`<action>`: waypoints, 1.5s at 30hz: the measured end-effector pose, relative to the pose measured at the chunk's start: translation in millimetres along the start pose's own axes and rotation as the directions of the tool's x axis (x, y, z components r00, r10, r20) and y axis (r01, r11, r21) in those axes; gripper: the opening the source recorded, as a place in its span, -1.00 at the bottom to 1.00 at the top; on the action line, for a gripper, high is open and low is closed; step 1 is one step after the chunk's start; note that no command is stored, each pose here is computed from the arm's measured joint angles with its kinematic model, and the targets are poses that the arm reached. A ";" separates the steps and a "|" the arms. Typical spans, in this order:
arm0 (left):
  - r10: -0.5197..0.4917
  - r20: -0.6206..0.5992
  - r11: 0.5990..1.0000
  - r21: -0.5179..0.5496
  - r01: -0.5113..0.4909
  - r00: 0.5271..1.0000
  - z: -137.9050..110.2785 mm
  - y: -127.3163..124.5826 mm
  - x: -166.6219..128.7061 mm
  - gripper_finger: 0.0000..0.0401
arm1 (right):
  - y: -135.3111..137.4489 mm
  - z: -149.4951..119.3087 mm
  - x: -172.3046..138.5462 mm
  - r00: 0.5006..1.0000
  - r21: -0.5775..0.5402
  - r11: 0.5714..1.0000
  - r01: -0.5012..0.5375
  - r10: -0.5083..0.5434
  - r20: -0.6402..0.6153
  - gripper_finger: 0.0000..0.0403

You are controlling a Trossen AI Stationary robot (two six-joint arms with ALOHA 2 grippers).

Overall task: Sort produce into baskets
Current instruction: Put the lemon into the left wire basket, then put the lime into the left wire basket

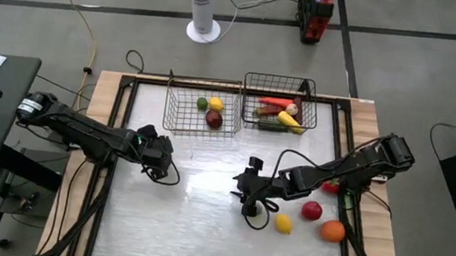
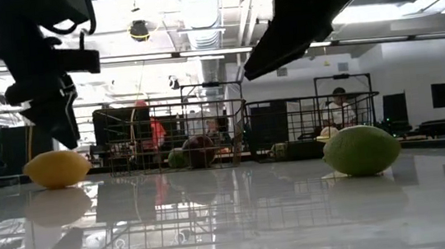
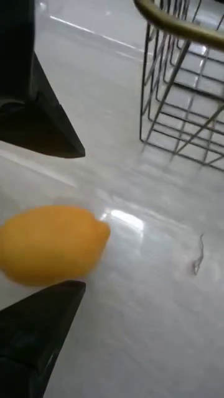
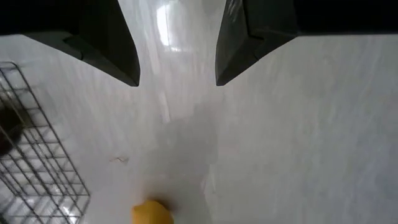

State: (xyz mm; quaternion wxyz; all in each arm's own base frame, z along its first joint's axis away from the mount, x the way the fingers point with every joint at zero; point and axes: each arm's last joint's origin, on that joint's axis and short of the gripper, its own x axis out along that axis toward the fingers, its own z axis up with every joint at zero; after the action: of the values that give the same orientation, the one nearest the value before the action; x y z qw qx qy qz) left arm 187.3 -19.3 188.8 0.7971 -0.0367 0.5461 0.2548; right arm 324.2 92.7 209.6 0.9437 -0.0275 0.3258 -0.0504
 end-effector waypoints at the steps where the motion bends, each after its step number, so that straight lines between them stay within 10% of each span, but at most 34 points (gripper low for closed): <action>1: -0.004 -0.002 1.000 -0.001 0.004 1.000 -1.1 -0.1 1.3 0.66 | 0.9 -1.1 2.0 1.000 -0.005 1.000 -0.002 0.002 -0.003 0.17; 15: -0.066 -0.086 0.997 -0.056 0.061 0.994 -33.5 0.4 32.3 0.54 | 4.9 -3.3 10.5 1.000 -0.008 1.000 -0.012 0.012 0.008 0.17; 45: -0.098 -0.062 0.995 -0.039 0.096 0.993 -13.5 -2.4 13.8 -0.91 | 5.1 -2.5 10.5 1.000 -0.013 1.000 -0.013 0.013 0.016 0.17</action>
State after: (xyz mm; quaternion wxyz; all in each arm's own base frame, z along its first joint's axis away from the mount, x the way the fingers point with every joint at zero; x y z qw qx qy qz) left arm 180.6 -20.9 170.6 0.7899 -0.0859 0.5643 0.2243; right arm 331.2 96.5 200.8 0.9464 -0.0317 0.3186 -0.0419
